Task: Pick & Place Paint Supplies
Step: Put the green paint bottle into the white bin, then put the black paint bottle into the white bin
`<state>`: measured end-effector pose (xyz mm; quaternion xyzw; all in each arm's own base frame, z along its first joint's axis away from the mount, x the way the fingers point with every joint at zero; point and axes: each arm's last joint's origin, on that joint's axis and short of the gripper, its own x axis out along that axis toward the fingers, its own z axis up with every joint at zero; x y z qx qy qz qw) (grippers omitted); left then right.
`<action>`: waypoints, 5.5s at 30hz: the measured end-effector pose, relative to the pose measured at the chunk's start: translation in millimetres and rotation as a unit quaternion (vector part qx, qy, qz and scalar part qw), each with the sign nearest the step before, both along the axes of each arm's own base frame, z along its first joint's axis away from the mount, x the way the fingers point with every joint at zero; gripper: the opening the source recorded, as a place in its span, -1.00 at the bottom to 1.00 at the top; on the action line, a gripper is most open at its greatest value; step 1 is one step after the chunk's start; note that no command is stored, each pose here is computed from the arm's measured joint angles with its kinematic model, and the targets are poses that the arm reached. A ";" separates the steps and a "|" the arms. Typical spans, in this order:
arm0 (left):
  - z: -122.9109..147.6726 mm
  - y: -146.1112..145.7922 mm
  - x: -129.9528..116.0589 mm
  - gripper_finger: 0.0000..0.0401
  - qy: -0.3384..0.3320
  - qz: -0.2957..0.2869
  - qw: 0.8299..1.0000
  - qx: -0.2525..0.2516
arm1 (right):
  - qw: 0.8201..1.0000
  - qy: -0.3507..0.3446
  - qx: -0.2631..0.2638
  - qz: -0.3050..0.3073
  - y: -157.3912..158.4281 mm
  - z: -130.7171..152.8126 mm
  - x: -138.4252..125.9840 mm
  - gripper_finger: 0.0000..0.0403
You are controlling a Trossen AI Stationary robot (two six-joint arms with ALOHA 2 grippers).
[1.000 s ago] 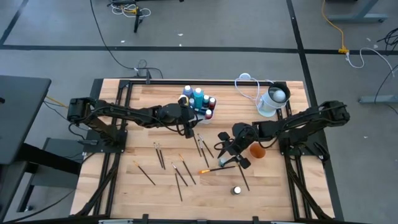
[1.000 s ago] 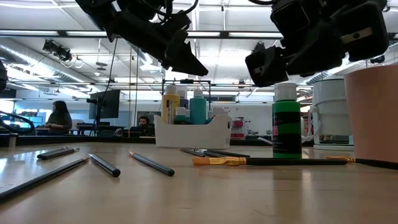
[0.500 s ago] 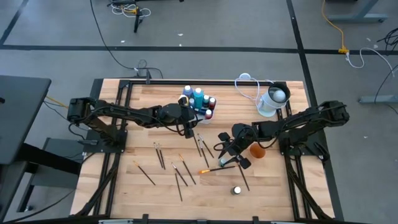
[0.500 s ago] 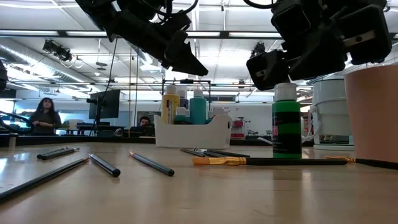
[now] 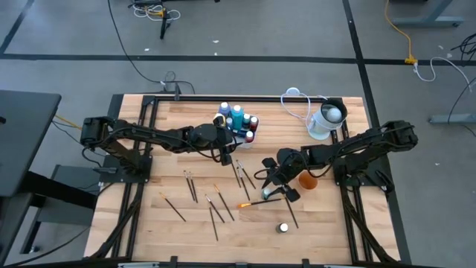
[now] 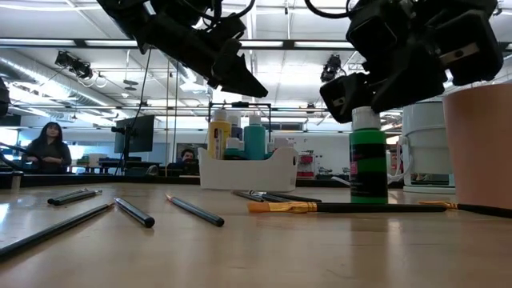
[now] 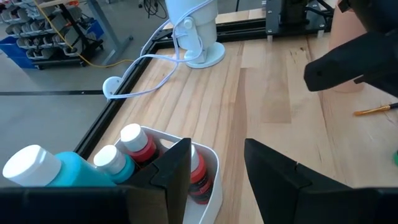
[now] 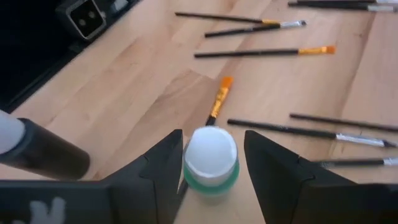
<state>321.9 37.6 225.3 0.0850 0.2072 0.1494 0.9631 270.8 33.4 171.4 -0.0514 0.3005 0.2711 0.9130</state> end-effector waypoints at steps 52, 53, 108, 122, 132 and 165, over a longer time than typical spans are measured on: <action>93.9 -12.4 -114.9 -0.49 -0.067 0.052 0.996 0.009 | 0.849 -0.061 -0.099 -0.515 -96.6 34.1 113.0 -0.42; 91.8 -12.4 -114.9 -0.49 -0.065 0.052 0.997 0.008 | 0.852 -0.061 -0.089 -0.512 -98.8 32.7 116.2 -0.42; 69.4 -12.6 -116.0 -0.49 -0.039 0.063 0.997 -0.024 | 0.925 -0.148 -0.136 -0.322 -41.7 127.5 71.0 -0.14; 69.0 -13.3 -115.8 -0.49 -0.039 0.052 0.997 -0.031 | 0.994 -0.045 -0.038 -0.090 40.5 126.2 37.6 -0.14; 69.0 -13.3 -115.9 -0.49 -0.039 0.052 0.997 -0.032 | 1.000 0.013 -0.012 -0.002 85.3 102.5 15.1 -0.14; 67.7 -14.3 -115.8 -0.49 -0.036 0.040 0.997 -0.048 | 0.991 -0.020 0.092 0.094 104.5 -7.4 -44.1 -0.14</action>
